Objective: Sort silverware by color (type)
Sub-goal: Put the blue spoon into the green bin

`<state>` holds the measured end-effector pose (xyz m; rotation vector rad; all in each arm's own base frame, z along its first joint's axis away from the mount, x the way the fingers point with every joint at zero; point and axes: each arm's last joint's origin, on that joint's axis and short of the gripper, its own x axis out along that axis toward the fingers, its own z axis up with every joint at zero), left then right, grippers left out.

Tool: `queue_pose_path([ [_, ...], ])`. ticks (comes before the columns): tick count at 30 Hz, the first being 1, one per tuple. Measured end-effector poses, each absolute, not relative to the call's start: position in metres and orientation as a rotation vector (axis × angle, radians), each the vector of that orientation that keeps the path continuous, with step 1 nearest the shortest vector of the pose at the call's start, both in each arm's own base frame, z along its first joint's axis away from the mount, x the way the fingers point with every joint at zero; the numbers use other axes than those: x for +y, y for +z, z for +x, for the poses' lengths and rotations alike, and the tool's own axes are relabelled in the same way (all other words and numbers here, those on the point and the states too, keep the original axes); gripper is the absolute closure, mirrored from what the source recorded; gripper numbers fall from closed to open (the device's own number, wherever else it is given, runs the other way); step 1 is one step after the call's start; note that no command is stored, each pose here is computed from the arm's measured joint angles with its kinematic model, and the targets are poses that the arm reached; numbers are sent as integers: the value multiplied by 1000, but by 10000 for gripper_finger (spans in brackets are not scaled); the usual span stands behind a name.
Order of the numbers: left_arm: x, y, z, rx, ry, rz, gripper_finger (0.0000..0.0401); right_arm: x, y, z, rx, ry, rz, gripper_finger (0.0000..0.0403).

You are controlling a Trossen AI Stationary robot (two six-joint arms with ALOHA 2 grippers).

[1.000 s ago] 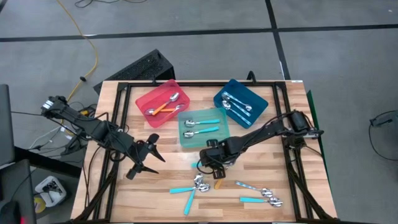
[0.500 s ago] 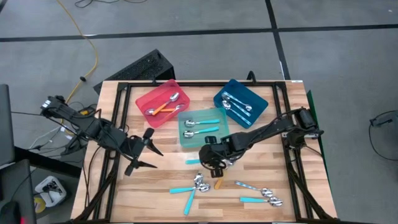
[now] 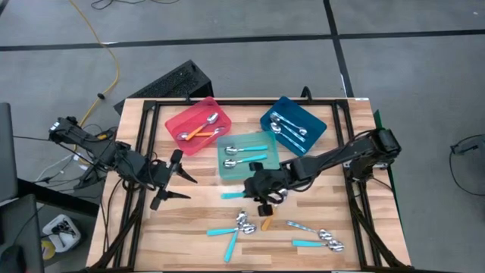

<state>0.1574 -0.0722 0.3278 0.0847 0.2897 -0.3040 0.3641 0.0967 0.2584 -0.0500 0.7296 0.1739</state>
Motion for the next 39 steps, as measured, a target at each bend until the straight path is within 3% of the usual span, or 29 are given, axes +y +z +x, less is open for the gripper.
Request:
queue_pose_path([
  [14, -70, 341, 156, 156, -263, 155, 183, 98, 321, 348, 406, 201, -105, 329],
  [21, -70, 343, 156, 129, -254, 167, 183, 96, 333, 341, 347, 144, -185, 328],
  [30, -56, 355, 140, 55, -51, 71, 183, 88, 357, 322, 293, 88, -250, 328],
  [39, -47, 360, 126, 25, 0, 15, 183, 75, 385, 287, 276, 5, -278, 328],
])
